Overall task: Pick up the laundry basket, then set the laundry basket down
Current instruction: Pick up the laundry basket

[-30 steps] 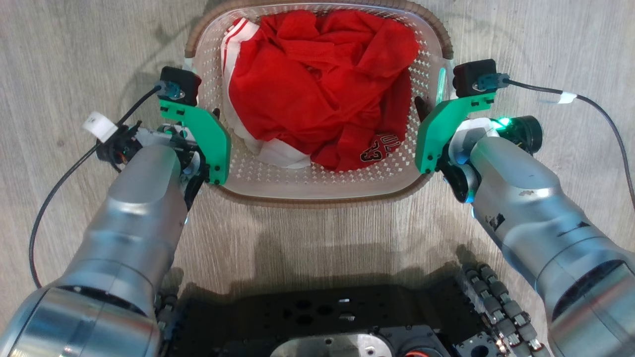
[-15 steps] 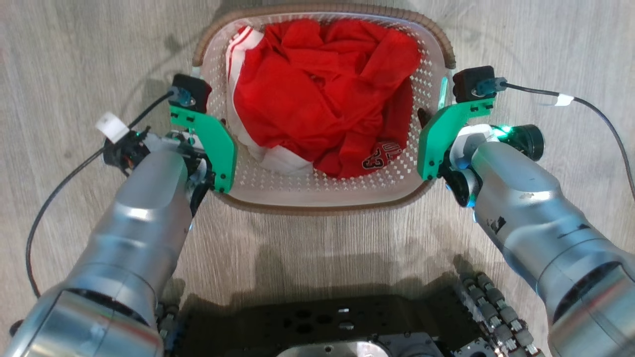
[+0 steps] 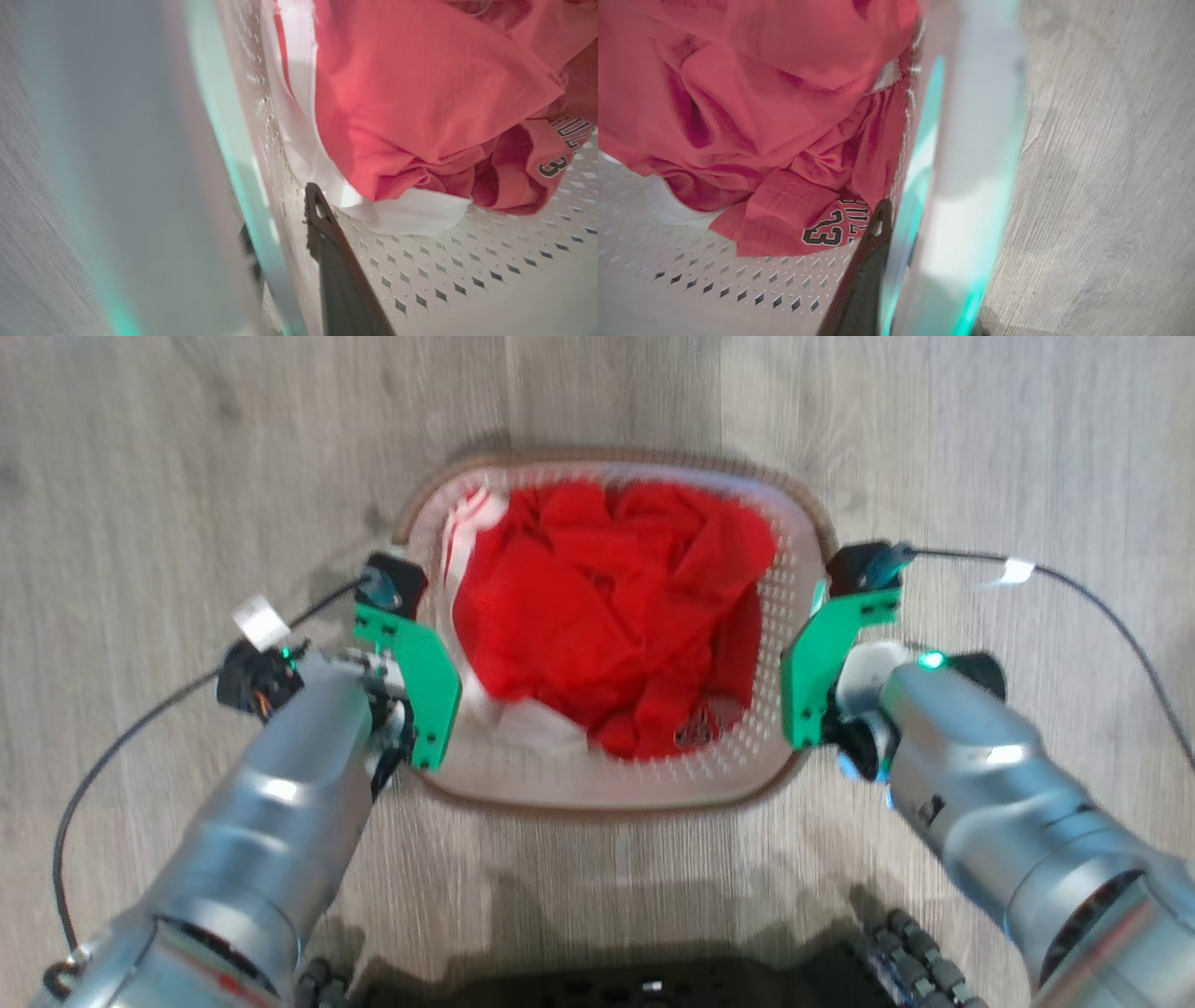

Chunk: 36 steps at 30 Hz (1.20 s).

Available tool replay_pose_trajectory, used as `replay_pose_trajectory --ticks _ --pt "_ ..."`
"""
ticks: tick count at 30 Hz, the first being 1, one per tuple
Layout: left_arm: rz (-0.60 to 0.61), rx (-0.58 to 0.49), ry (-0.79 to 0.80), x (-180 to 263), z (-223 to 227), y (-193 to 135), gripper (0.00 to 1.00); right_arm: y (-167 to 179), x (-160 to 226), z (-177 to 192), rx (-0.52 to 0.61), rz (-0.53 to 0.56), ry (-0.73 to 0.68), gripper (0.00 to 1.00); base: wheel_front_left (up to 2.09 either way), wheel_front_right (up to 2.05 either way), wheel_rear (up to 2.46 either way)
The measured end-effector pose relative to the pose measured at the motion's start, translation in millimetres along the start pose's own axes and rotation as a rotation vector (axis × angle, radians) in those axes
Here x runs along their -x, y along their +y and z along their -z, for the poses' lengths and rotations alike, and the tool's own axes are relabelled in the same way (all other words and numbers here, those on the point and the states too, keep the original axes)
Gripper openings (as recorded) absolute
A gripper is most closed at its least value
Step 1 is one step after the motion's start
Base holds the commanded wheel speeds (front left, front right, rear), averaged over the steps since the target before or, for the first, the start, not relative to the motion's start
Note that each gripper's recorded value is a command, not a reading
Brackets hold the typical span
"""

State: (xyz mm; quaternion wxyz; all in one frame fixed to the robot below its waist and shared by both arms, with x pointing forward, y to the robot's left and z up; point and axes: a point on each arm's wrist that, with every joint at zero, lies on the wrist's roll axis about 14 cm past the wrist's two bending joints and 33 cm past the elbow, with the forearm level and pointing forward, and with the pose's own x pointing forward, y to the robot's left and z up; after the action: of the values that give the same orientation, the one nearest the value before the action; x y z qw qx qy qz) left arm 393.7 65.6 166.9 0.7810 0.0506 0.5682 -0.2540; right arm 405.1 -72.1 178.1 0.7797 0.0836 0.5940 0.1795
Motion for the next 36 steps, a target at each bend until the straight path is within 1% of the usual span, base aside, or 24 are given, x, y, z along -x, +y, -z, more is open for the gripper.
replay_pose_trajectory --ticks 6,13,19,22,27,30,36 --pt "0.001 -0.007 0.041 28 12 -11 0.0 14 25 8 0.025 -0.006 0.042 0.0 0.0 0.0 0.0" --pt "-0.011 -0.005 0.049 63 17 -20 0.0 34 57 12 0.051 -0.022 0.025 0.0 0.0 0.0 0.0" --pt "-0.004 0.014 0.076 90 37 -38 0.0 47 85 31 0.072 -0.029 0.044 0.0 0.0 0.0 0.0" --pt "0.001 0.014 0.078 102 45 -48 0.0 50 99 37 0.079 -0.027 0.045 0.0 0.0 0.0 0.0" --pt "0.0 -0.011 0.06 120 47 -59 0.0 56 122 35 0.102 -0.023 0.022 0.0 0.0 0.0 0.0" --pt "0.001 -0.03 0.072 129 59 -66 0.0 58 135 35 0.122 -0.016 0.006 0.0 0.0 0.0 0.0" --pt "0.011 -0.037 0.06 143 72 -83 0.0 61 153 52 0.13 -0.006 0.021 0.0 0.0 0.0 0.0"
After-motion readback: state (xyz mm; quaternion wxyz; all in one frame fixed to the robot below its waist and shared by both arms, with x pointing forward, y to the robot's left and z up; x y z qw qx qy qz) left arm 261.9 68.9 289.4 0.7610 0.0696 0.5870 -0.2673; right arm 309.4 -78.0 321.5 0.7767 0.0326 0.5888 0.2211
